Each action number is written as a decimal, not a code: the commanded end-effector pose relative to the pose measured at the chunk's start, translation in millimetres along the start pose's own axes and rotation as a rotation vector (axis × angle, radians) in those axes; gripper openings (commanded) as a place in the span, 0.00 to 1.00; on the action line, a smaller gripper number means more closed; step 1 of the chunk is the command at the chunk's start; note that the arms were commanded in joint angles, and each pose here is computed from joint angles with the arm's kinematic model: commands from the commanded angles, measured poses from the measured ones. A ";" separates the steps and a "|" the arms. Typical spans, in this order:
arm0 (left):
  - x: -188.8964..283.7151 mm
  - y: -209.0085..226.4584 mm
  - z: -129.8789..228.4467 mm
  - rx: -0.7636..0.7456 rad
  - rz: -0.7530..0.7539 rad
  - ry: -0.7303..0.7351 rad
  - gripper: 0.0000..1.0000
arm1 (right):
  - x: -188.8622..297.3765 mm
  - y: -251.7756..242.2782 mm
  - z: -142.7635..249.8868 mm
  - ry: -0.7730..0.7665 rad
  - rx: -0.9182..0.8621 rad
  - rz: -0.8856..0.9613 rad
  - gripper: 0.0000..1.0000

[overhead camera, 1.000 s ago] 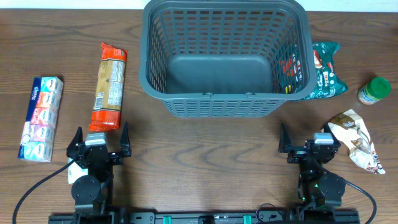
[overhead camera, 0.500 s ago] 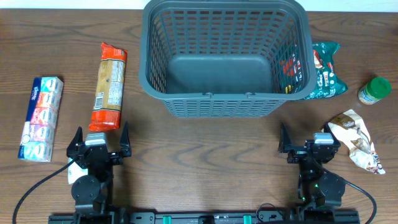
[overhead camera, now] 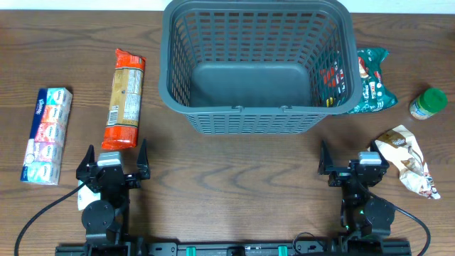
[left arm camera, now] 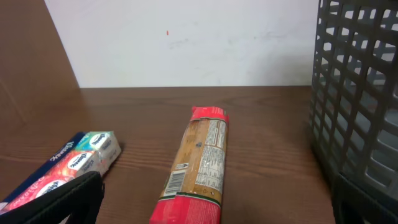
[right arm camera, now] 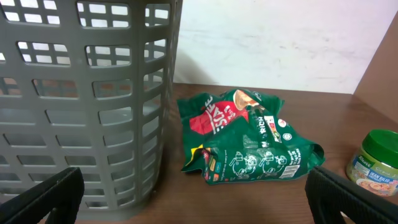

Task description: Pack container

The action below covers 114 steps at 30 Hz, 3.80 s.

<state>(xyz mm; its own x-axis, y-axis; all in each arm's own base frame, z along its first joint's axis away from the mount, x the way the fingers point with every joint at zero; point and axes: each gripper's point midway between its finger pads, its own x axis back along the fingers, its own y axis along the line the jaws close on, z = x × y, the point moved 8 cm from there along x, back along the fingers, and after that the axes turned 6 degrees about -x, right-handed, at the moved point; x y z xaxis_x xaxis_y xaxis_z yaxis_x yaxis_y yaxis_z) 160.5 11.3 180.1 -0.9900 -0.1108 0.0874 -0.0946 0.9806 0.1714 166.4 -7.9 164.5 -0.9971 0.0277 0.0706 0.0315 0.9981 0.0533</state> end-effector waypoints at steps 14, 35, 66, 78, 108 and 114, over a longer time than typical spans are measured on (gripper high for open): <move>-0.7 -1.3 3.5 0.012 0.004 0.001 0.99 | 0.0 -0.1 1.4 0.000 -0.016 0.006 0.99; -0.7 -1.3 3.5 0.012 0.004 0.001 0.99 | 0.0 -0.1 1.4 0.000 -0.016 0.006 0.99; -0.7 -1.3 3.5 0.012 0.004 0.001 0.99 | 0.0 -0.1 1.4 0.000 -0.016 0.006 0.99; -0.7 -1.3 3.5 0.012 0.004 0.001 0.99 | 0.0 -0.6 1.1 -0.001 -0.011 0.013 0.99; -0.7 -1.3 3.5 0.012 0.004 0.001 0.99 | -44.6 -24.4 -203.7 0.185 0.040 0.263 0.99; -0.7 -1.3 3.5 0.012 0.004 0.001 0.98 | -73.3 -40.1 -259.7 0.335 0.006 0.263 0.99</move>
<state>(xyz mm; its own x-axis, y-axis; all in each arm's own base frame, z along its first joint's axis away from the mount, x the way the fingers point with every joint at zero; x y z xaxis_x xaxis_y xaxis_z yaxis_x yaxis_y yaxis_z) 160.6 11.2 179.5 -0.9899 -0.1104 0.0889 -0.0940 0.9807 0.1715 245.7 -55.6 388.3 -0.8772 0.2728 0.3951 0.2875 0.9575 -0.0229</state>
